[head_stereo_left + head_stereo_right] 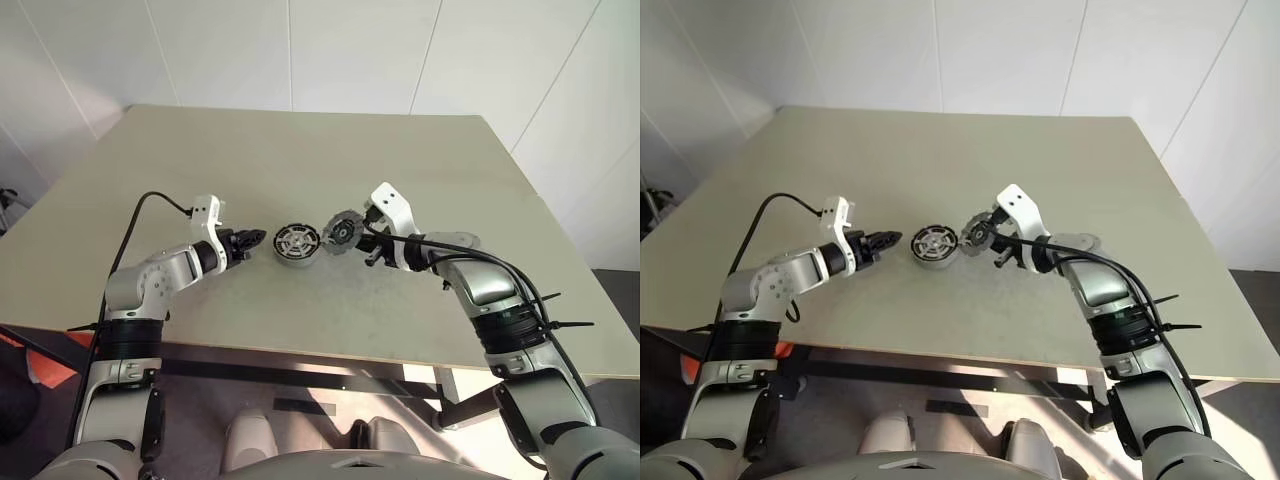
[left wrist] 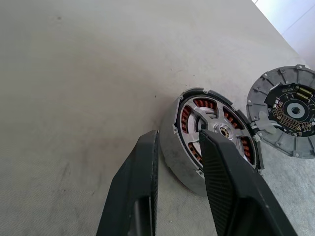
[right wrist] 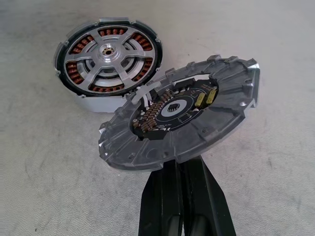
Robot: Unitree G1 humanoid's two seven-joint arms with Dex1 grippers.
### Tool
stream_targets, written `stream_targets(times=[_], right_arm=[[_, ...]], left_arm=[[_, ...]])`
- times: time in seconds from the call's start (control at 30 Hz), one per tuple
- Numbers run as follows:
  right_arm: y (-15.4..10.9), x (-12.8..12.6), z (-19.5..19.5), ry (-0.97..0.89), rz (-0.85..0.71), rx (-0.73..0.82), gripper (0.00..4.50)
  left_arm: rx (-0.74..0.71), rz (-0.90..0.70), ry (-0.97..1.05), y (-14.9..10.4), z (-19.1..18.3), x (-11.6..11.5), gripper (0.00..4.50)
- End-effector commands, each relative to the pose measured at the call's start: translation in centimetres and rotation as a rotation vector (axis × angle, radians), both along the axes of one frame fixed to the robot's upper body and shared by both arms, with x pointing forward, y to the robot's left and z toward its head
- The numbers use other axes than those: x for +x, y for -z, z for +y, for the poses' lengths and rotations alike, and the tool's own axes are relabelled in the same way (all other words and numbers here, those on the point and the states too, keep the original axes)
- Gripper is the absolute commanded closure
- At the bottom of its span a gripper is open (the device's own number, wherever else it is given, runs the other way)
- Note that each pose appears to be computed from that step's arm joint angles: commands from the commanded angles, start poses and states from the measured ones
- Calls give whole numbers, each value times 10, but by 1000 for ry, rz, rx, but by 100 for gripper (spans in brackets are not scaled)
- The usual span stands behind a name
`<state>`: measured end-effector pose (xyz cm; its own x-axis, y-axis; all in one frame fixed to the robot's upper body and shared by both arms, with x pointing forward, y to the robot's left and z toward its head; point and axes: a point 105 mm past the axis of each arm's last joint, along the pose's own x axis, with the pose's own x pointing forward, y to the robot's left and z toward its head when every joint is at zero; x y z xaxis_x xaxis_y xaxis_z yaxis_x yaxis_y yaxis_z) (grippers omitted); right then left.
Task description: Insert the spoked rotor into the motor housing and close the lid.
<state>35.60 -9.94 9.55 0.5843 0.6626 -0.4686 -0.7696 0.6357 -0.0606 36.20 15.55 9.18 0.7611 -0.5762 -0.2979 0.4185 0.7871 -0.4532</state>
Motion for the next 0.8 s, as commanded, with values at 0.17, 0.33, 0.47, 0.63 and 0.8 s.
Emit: stream_targets(times=[0.17,0.33,0.47,0.63,0.8], right_arm=[[-23,6,33,-71,-83,54,442],[-27,15,47,-74,-126,53,442],[-25,21,54,-77,-142,43,442],[-15,20,65,-90,-119,53,442],[4,10,82,-116,-58,72,442]], left_arm=[[-7,-64,-9,-15,0,1,312],[-7,-51,13,-10,-10,-2,312],[-7,-45,19,-8,-14,-4,312],[-6,-45,13,-9,-13,-3,312],[3,-48,-11,-10,-5,-1,312]])
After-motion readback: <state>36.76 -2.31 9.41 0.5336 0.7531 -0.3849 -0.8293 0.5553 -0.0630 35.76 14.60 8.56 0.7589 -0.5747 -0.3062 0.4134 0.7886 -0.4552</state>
